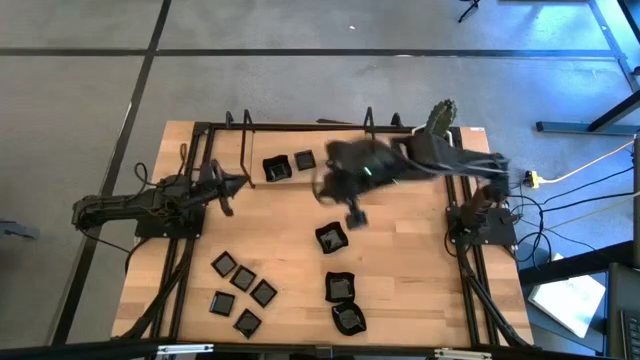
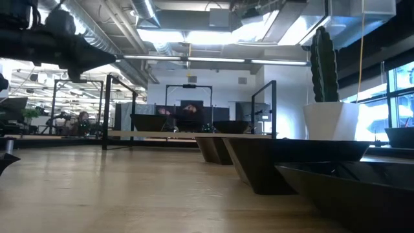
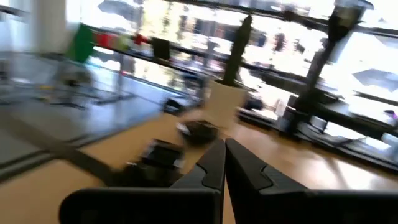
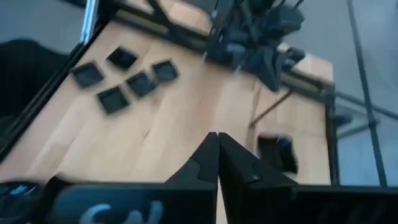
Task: Pick & Place Mini shaped plates
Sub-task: Stack the distorted square plate on top of the distorted square plate on the shelf
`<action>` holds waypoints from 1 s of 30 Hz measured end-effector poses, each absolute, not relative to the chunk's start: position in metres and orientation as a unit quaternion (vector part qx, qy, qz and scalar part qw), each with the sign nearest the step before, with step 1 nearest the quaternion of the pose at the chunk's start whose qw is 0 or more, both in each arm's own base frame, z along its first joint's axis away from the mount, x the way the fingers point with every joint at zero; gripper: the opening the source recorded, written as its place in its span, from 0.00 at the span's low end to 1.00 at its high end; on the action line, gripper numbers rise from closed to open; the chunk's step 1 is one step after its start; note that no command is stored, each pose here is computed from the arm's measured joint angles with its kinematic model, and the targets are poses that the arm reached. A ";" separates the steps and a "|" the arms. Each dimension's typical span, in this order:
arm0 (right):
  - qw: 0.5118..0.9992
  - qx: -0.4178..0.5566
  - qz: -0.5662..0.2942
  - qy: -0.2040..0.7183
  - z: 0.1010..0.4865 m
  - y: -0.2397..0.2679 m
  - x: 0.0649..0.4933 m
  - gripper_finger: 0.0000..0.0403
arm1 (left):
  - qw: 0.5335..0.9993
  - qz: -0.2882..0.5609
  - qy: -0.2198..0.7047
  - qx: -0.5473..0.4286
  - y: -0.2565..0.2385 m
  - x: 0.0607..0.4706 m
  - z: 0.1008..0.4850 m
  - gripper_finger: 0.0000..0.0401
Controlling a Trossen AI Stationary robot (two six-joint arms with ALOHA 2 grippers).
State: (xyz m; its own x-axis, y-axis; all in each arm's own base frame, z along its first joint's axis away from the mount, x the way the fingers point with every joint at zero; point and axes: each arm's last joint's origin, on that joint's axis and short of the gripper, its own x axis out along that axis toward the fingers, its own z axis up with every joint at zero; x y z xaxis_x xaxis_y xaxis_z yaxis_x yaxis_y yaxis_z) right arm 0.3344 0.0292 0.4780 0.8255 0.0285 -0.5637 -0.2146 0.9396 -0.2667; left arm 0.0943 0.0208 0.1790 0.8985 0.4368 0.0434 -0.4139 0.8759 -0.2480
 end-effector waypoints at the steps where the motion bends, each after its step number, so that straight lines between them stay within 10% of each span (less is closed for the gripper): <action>1: 0.939 -0.159 0.060 0.298 0.479 0.042 0.326 0.01 | 0.972 0.197 -0.043 -0.117 0.020 0.095 0.176 0.01; 15: 0.913 -0.229 0.227 0.250 0.467 0.194 0.227 0.01 | 0.986 0.140 0.002 -0.086 0.017 0.100 0.164 0.01; 30: 0.916 -0.347 0.178 0.099 0.321 0.192 0.208 0.01 | 0.980 0.165 -0.009 -0.111 0.018 0.100 0.165 0.01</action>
